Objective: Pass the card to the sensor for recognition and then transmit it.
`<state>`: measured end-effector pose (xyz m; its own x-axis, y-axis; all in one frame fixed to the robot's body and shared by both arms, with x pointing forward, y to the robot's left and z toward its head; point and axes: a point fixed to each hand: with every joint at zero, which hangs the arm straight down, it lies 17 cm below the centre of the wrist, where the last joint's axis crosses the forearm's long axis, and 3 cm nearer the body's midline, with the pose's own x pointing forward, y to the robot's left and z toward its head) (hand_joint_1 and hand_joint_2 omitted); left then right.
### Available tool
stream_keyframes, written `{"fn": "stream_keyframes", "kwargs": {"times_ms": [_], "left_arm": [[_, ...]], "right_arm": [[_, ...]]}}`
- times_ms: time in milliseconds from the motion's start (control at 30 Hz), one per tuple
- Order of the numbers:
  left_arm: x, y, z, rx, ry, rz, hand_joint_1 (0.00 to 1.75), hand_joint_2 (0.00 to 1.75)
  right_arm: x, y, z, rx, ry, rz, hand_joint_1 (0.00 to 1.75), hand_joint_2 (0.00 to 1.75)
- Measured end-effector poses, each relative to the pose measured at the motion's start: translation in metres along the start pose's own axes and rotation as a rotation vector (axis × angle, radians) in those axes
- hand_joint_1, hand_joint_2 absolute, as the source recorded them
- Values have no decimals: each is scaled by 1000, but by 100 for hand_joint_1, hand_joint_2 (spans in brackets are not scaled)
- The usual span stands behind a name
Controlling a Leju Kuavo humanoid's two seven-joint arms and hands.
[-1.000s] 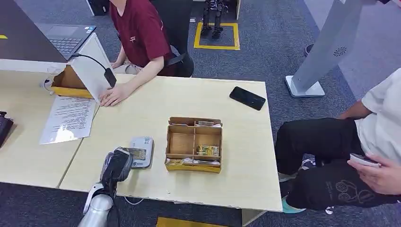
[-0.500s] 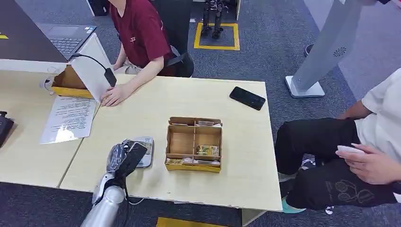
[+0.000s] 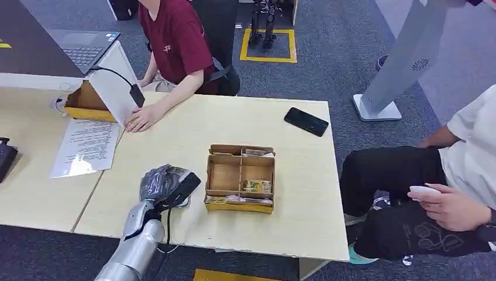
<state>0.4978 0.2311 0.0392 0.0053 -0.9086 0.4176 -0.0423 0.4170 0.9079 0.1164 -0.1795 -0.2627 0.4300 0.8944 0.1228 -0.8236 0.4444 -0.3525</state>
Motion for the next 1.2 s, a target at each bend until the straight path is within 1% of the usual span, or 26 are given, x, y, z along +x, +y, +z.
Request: {"fn": "stream_keyframes", "kwargs": {"times_ms": [400,633,867,933,1033,1100,1200], "left_arm": [[-3,-11,2,-22,0,-10,175,175],[0,-11,2,-25,-26,49,175,175],[-2,-12,2,-35,-30,123,175,175],[5,-14,4,-62,-58,272,175,175],[13,-11,16,-95,-96,647,175,175],[14,7,20,-59,-108,841,175,175],[10,44,16,29,-129,965,175,175]], "right_arm": [[2,0,0,-2,-9,13,0,0],[2,0,0,-3,-9,14,0,0],[2,-1,0,-4,-10,15,0,0],[2,-1,0,-4,-12,17,0,0],[3,0,0,-4,-20,19,0,0],[3,-1,0,-6,-20,19,0,0],[3,-1,0,-6,-20,19,0,0]]}}
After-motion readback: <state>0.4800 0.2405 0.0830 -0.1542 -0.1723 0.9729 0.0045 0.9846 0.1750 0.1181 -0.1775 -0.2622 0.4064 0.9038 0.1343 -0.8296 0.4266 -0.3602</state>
